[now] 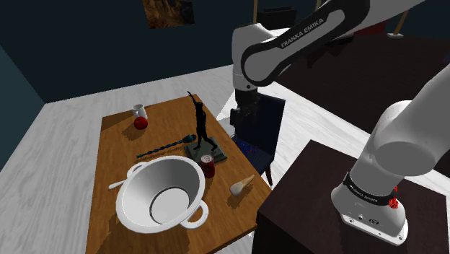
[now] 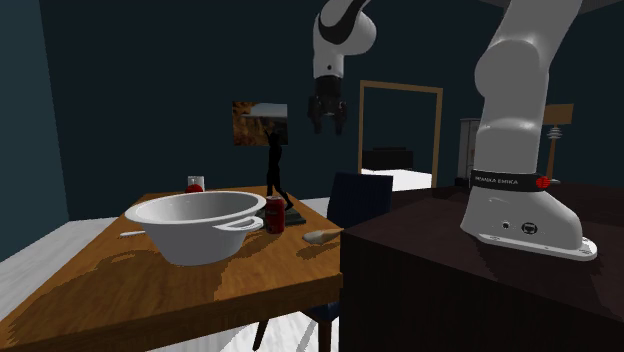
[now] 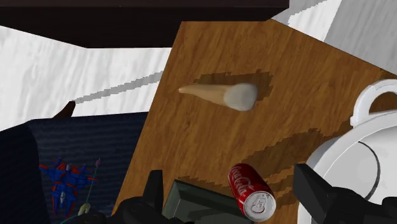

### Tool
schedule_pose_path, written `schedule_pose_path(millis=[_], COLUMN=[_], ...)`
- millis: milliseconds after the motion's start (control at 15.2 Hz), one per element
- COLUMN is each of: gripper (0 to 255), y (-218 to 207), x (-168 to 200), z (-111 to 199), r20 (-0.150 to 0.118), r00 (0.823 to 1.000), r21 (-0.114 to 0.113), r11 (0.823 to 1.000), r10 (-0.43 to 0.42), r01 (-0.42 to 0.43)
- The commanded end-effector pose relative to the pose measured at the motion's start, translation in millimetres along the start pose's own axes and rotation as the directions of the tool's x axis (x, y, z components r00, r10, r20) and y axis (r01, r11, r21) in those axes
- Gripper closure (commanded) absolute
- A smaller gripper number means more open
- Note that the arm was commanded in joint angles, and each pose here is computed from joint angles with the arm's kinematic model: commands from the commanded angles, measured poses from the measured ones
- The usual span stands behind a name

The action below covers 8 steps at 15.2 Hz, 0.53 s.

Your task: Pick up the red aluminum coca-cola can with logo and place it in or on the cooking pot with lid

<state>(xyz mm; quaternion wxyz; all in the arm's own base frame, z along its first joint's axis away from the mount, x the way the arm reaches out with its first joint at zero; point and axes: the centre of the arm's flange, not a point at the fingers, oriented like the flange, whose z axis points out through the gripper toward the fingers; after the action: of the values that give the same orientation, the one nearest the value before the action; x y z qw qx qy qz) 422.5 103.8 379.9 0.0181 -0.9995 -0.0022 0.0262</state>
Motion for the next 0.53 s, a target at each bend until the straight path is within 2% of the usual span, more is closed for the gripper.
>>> schedule_pose_path(millis=[0,462], gripper=[0,0], y=[-11,-45], x=[15,68], z=[21,87], r20=[-0.007,-0.026], r00=[1.0,1.0], r21=[-0.002,-0.013], r11=[1.0,1.0], r10=[0.0,-0.002], r01=[0.0,0.001])
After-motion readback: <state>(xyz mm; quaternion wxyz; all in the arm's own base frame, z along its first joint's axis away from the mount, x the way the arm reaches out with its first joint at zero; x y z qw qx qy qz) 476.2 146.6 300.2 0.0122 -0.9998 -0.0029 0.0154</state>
